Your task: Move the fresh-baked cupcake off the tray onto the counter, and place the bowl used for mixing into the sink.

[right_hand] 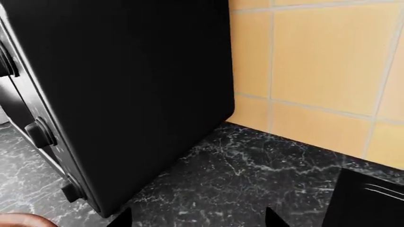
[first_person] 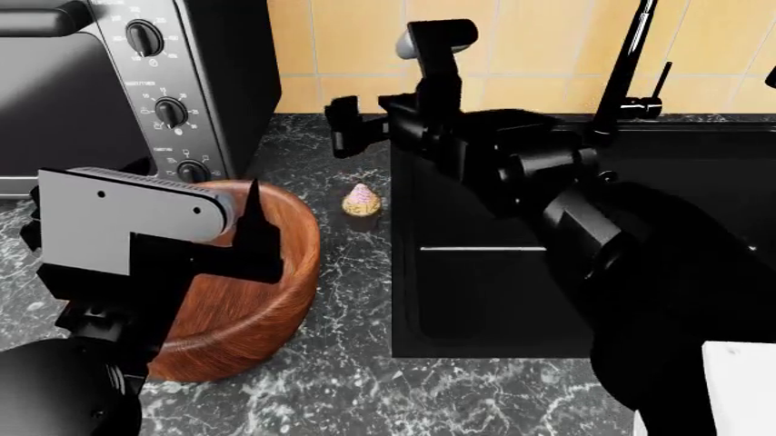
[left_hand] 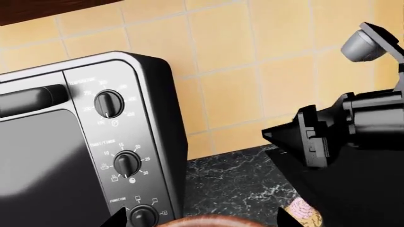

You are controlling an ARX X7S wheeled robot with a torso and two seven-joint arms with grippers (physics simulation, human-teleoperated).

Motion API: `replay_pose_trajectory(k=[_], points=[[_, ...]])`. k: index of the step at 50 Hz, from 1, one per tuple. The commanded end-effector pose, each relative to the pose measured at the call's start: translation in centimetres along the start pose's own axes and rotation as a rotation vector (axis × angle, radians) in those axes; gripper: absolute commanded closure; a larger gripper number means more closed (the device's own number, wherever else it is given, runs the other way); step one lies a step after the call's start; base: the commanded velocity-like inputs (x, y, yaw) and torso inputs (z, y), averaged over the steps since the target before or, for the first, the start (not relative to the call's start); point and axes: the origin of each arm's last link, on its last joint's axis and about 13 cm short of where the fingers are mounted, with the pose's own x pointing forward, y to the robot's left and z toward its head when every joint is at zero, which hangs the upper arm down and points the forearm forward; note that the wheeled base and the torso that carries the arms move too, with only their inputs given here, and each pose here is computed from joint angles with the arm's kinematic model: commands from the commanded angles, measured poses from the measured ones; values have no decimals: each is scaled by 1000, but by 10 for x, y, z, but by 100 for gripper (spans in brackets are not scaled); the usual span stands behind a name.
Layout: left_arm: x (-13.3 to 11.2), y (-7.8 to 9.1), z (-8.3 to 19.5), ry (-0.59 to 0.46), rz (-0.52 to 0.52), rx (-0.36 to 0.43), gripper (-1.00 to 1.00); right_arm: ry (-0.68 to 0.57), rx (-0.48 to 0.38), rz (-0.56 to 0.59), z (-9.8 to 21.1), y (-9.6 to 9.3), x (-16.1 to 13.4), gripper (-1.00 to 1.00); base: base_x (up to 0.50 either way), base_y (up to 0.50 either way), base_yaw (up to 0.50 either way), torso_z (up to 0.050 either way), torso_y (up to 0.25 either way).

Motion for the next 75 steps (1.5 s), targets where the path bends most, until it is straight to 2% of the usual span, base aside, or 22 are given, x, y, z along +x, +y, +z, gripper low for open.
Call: replay_pose_trajectory(k=[1, 15, 21, 39, 49, 60, 75], points=[[0, -1, 2, -5, -6, 3, -100, -68, -3, 1, 18, 4, -13, -100, 0, 0, 0, 0, 0], [-1, 0, 4, -21, -3, -8, -100, -18, -108, -96, 9, 50, -110, -100, 0, 0, 0, 0, 0], [-2, 1, 8, -31, -4, -6, -100, -43, -128, -140, 11, 63, -141, -100, 0, 0, 0, 0, 0], [-6, 2, 16, -38, -8, 4, -100, -210, -80, -253, -16, 94, -221, -100, 0, 0, 0, 0, 0], [-16, 1, 25, -17, -36, 29, -100, -245, -53, -283, -29, 92, -230, -100, 0, 0, 0, 0, 0], [-33, -6, 32, 131, -172, 38, -100, -265, -47, -271, -34, 92, -232, -100, 0, 0, 0, 0, 0], [-39, -15, 30, 313, -269, 33, -100, -251, -58, -285, -35, 90, -232, -100, 0, 0, 0, 0, 0]])
